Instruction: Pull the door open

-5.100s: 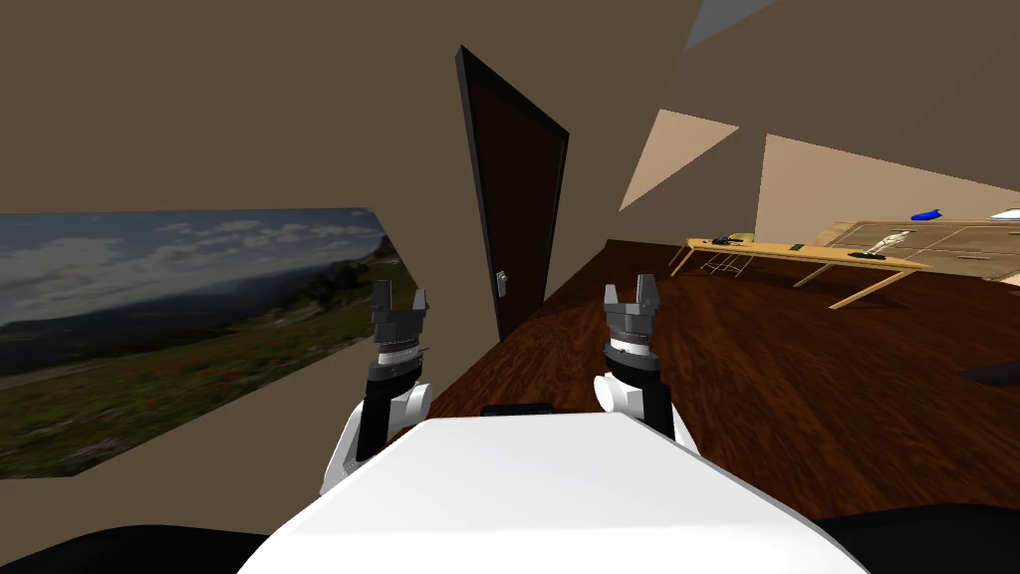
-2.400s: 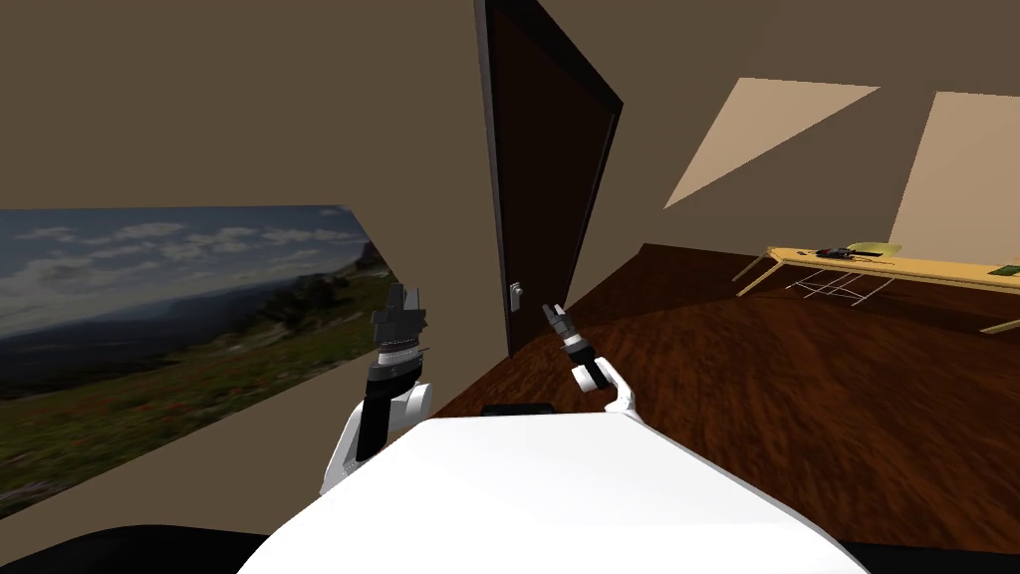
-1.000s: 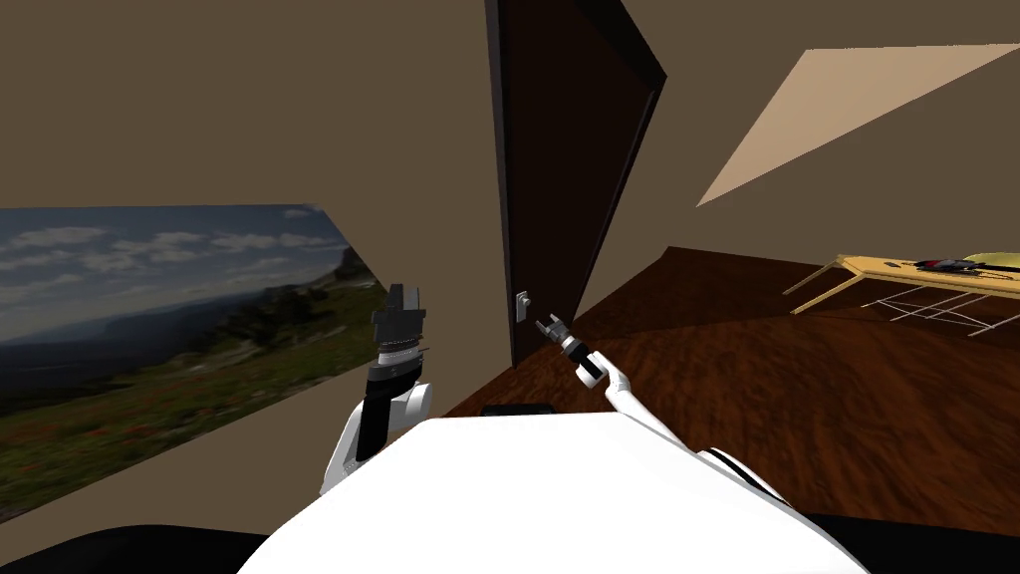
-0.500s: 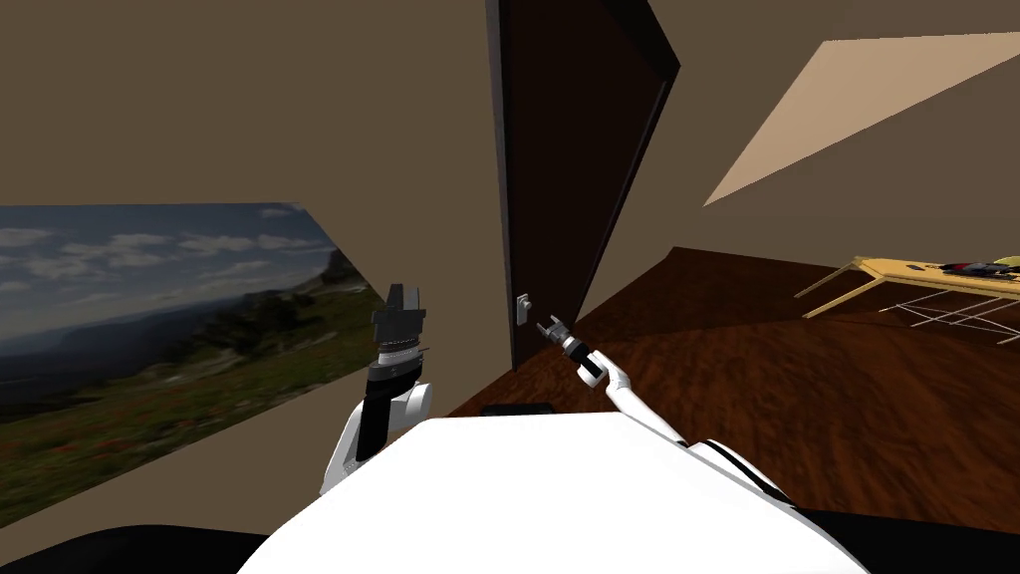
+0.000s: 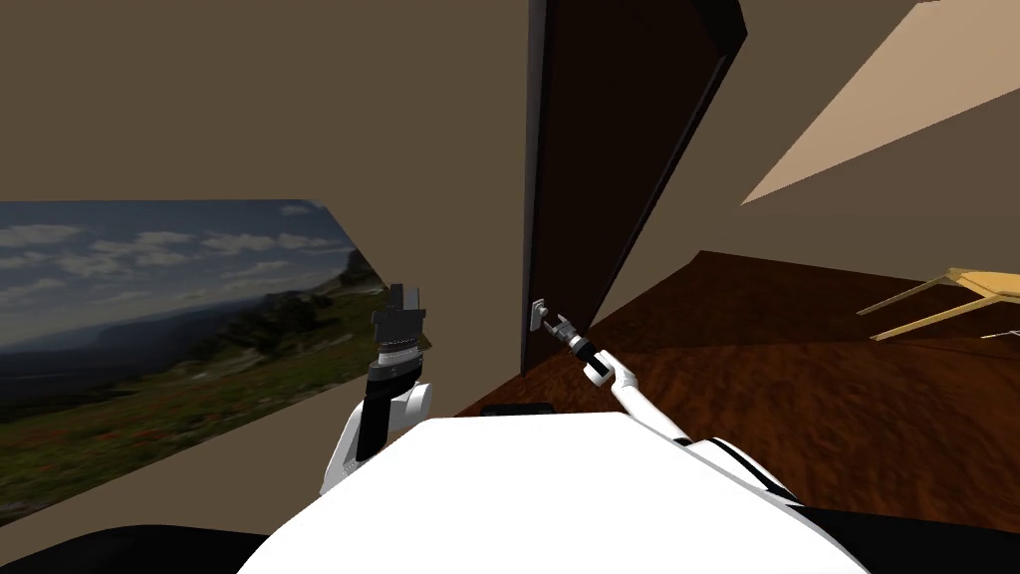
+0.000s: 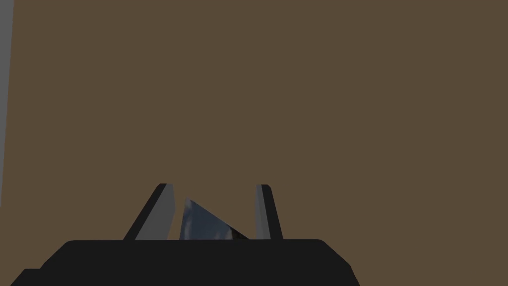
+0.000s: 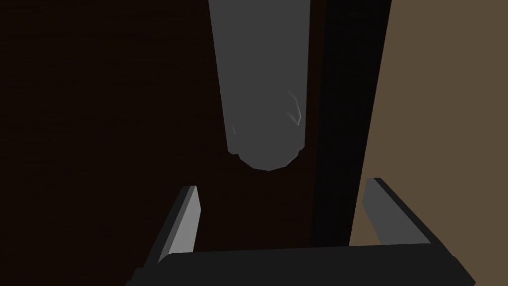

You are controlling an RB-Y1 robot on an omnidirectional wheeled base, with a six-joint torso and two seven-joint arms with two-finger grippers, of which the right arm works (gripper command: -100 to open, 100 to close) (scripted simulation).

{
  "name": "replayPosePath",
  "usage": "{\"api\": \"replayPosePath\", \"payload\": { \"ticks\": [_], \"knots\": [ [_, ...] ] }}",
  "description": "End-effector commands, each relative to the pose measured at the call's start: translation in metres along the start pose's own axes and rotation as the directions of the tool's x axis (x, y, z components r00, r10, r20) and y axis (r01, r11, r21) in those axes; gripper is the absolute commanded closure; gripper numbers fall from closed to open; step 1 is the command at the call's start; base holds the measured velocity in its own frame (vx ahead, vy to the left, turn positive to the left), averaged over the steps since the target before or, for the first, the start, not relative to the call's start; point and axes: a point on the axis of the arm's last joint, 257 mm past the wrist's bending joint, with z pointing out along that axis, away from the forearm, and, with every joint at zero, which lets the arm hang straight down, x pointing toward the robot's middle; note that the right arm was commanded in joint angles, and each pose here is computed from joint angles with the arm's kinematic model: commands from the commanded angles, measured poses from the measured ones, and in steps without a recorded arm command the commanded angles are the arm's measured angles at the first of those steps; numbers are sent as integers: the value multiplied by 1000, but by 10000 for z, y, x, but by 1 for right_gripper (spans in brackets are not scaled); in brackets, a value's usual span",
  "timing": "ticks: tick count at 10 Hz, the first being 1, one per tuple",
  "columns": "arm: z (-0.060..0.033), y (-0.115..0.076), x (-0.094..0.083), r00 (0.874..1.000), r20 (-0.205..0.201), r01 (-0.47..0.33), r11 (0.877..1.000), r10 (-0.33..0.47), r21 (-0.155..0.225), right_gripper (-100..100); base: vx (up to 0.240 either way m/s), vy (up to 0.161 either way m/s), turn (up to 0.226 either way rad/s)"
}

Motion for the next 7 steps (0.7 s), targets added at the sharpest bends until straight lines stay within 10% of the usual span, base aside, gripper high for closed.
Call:
{"api": "replayPosePath", "payload": {
  "ticks": [1, 5, 6, 7],
  "knots": [
    [-28, -136, 5, 1000, 0, 0, 1000, 0, 20, -100, 95, 93, 132],
    [-107, -376, 16, 1000, 1, -2, 998, 2, 60, -100, 107, 80, 128],
    [-107, -376, 16, 1000, 1, -2, 998, 2, 60, 100, -10, -7, -33],
    [-107, -376, 16, 1000, 1, -2, 998, 2, 60, 100, -18, -23, -8]
  ]
}}
